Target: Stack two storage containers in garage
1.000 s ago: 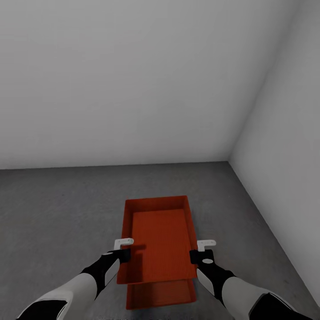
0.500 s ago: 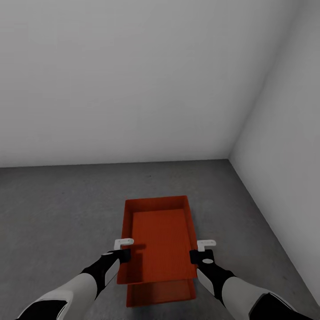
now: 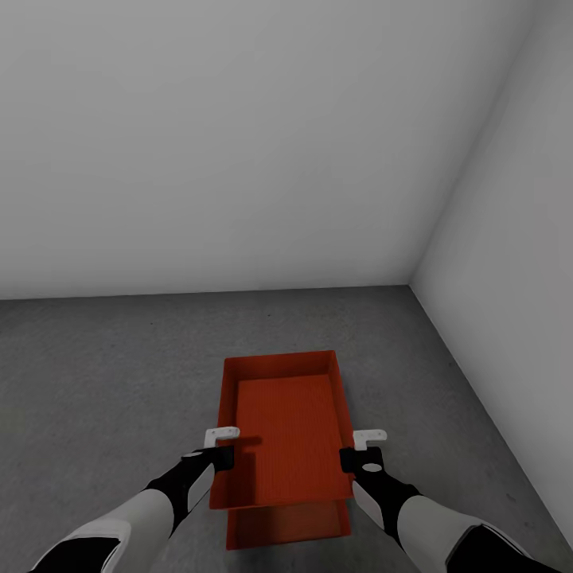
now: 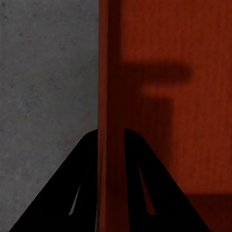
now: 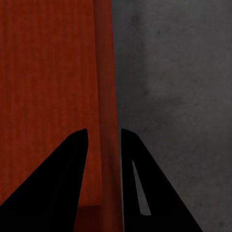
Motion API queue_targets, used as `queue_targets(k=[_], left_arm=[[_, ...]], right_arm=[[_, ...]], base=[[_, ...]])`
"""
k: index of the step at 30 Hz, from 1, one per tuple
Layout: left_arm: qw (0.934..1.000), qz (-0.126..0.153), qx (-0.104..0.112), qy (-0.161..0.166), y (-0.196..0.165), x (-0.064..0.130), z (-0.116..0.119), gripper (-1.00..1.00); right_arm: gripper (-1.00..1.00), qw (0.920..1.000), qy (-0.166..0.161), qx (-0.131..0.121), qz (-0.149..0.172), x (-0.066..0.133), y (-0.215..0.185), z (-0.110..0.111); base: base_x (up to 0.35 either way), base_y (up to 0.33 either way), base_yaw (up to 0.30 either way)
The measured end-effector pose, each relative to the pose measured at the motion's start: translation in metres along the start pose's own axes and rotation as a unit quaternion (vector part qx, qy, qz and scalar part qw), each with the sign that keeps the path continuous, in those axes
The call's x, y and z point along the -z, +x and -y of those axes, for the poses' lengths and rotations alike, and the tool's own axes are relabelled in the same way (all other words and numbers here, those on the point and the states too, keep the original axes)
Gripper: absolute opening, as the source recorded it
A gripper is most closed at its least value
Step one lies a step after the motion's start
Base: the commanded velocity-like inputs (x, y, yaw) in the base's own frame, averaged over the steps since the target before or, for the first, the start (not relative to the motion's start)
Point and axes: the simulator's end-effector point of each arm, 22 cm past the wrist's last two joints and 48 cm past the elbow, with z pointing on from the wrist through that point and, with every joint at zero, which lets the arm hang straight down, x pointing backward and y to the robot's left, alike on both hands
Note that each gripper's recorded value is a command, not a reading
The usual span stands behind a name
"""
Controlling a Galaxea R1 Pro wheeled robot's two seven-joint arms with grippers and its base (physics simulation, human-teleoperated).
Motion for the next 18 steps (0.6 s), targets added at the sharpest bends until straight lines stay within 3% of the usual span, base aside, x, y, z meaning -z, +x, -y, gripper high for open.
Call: queue_targets(k=[18], left_arm=[[1.0000, 0.000, 0.000, 0.000, 0.0012, -0.0029, 0.0002, -1.00]], right_arm=[[-1.00, 1.0000, 0.000, 0.000, 0.000, -0.0028, 0.0018, 0.0000]], base=[[0.000, 0.000, 0.000]])
